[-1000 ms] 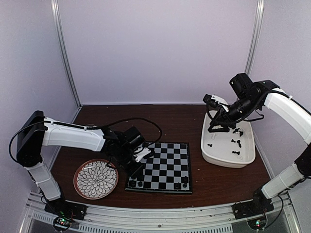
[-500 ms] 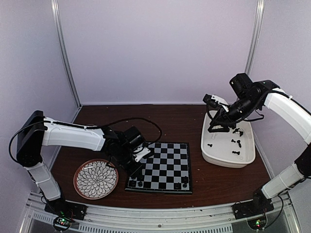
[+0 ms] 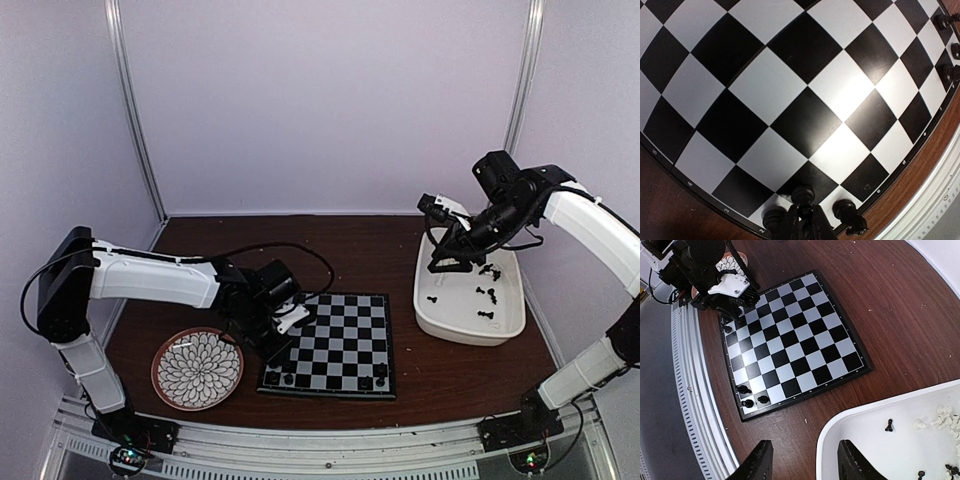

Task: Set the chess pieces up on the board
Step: Place the pawn at g7.

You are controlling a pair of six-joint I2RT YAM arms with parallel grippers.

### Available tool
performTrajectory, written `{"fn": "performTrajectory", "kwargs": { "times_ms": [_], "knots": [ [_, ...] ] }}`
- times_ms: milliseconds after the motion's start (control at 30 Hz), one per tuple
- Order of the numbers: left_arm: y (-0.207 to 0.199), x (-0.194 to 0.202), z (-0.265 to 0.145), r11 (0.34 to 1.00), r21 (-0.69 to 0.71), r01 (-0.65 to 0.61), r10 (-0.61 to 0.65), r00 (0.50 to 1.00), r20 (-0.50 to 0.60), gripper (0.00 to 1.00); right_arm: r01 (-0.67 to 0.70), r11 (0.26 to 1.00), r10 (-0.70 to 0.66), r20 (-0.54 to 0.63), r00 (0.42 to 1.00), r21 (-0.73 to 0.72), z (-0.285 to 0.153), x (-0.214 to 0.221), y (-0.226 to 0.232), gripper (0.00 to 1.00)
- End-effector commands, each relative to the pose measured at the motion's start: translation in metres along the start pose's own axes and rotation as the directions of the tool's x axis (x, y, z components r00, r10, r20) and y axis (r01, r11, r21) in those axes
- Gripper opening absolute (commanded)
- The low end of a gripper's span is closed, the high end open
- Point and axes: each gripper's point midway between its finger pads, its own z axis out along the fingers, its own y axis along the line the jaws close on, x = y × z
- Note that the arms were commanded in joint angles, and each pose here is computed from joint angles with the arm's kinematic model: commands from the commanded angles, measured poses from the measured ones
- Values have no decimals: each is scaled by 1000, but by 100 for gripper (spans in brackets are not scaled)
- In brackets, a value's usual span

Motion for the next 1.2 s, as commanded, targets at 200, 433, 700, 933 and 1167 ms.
{"fn": "performTrajectory", "kwargs": {
  "times_ms": [200, 433, 700, 933, 1167],
  "knots": [
    [-3, -9, -1, 1000, 24, -10, 10, 1000, 9, 12, 1, 1000, -1, 13, 1000, -7, -3, -5, 0, 48],
    [-6, -11, 1, 999, 43, -8, 7, 1000, 11, 12, 2, 1000, -1, 12, 1000, -6, -3, -5, 0, 48],
    [-7, -12, -4, 999, 38, -9, 8, 1000, 20, 29, 2, 1000, -2, 12, 1000, -4, -4, -4, 0, 48],
    [-10, -19, -18, 999, 40, -13, 10, 998, 56, 42, 2, 1000, -2, 13, 1000, -7, -4, -4, 1, 48],
    [-18, -28, -23, 997, 78, -21, 14, 996, 83, 41, 2, 1000, -2, 12, 1000, -5, -4, -4, 1, 48]
  ]
}}
